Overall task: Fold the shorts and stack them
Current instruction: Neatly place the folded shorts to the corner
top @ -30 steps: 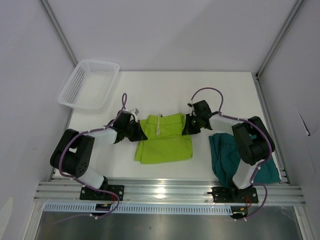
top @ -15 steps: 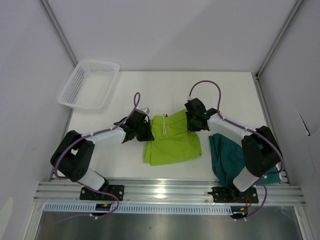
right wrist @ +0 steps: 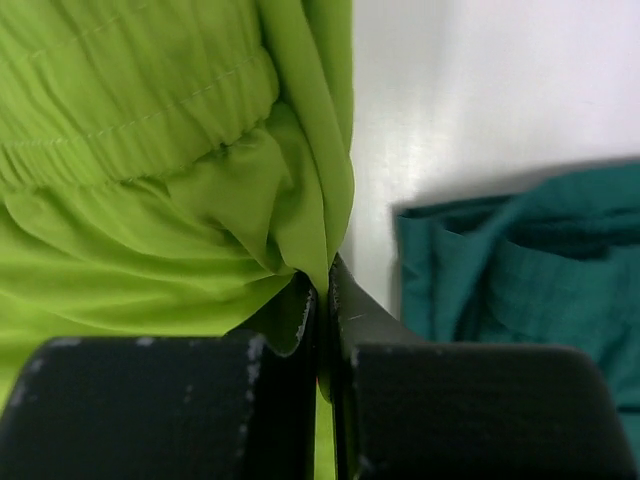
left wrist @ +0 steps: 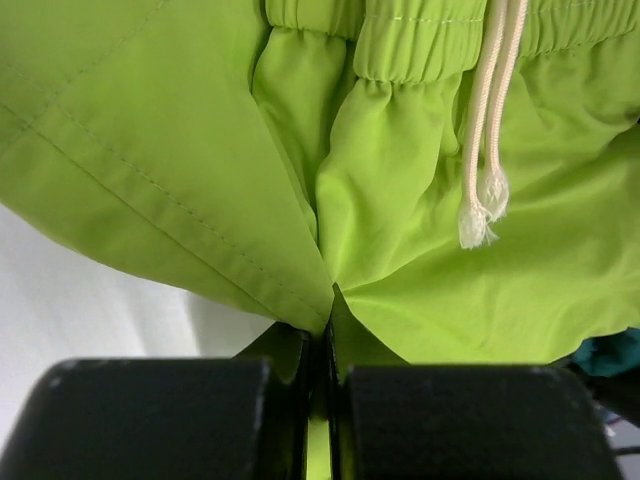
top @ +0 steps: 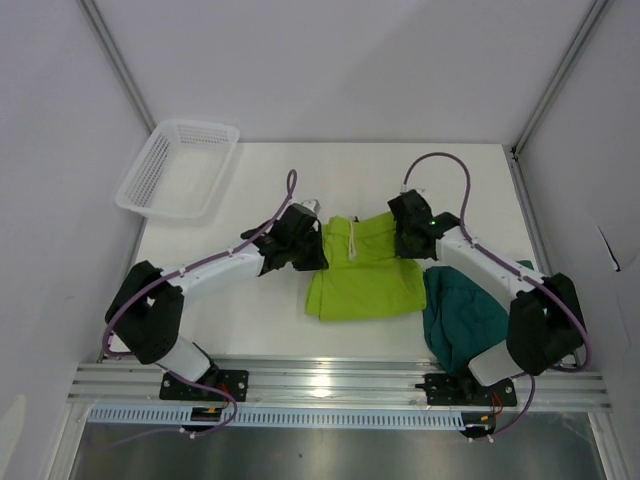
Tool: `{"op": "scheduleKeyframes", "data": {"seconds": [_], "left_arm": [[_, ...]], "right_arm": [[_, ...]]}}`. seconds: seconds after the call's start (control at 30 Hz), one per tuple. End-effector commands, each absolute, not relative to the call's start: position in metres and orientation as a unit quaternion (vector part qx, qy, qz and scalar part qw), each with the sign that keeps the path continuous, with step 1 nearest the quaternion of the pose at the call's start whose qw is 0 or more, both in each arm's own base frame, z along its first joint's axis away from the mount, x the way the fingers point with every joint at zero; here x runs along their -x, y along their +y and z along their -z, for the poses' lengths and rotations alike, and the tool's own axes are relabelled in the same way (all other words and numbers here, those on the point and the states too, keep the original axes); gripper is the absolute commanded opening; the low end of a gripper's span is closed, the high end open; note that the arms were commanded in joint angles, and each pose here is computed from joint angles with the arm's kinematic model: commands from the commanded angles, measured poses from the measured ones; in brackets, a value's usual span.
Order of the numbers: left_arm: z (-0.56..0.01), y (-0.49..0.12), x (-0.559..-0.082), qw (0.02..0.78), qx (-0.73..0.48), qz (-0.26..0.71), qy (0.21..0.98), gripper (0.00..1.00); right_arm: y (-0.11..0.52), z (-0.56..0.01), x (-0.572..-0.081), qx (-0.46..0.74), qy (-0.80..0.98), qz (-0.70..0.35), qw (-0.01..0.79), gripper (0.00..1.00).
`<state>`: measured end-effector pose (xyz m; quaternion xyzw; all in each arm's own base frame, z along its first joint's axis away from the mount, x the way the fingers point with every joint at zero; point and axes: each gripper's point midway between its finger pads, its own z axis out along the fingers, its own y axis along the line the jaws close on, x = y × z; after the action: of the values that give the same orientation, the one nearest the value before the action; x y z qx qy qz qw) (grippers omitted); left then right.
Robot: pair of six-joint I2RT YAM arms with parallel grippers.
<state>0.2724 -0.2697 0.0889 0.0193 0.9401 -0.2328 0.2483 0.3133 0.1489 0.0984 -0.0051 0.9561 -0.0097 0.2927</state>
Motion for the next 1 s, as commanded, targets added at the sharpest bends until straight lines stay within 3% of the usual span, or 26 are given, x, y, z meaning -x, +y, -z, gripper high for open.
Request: {"op": "scheduleKeyframes", "data": {"seconds": [0.0,0.33,0.6,0.63,0.97], "left_arm": [[-0.122,-0.299,-0.274,0.264,-0.018,0.251,0.931,0.0],[-0.141,-0.409,-0.247,0.269,-0.055,0.313,0.909,0.0],[-0.123,-0.496,-0.211,0.262,-0.102,0.332,0.901,0.0],[-0.147,-0.514,-0.213,0.275,-0.103,0.354,0.888,0.0],[-0.145,-0.534,-0.17,0.241,-0.121,0.351,0.897,0.0]], "right_arm": [[0.102,-0.153,-0.316,-0.054,0.935,0.048,0.347,0.0],[-0.032,-0.198,-0.283,-0.236,0.888,0.107,0.38,0.0],[-0.101,-0.196,-0.249,-0.364,0.828,0.164,0.394,0.0],[-0.107,-0.194,-0.247,-0.376,0.823,0.168,0.392,0.0],[-0.141,-0.209,-0.228,-0.426,0.807,0.229,0.338,0.0]]}}
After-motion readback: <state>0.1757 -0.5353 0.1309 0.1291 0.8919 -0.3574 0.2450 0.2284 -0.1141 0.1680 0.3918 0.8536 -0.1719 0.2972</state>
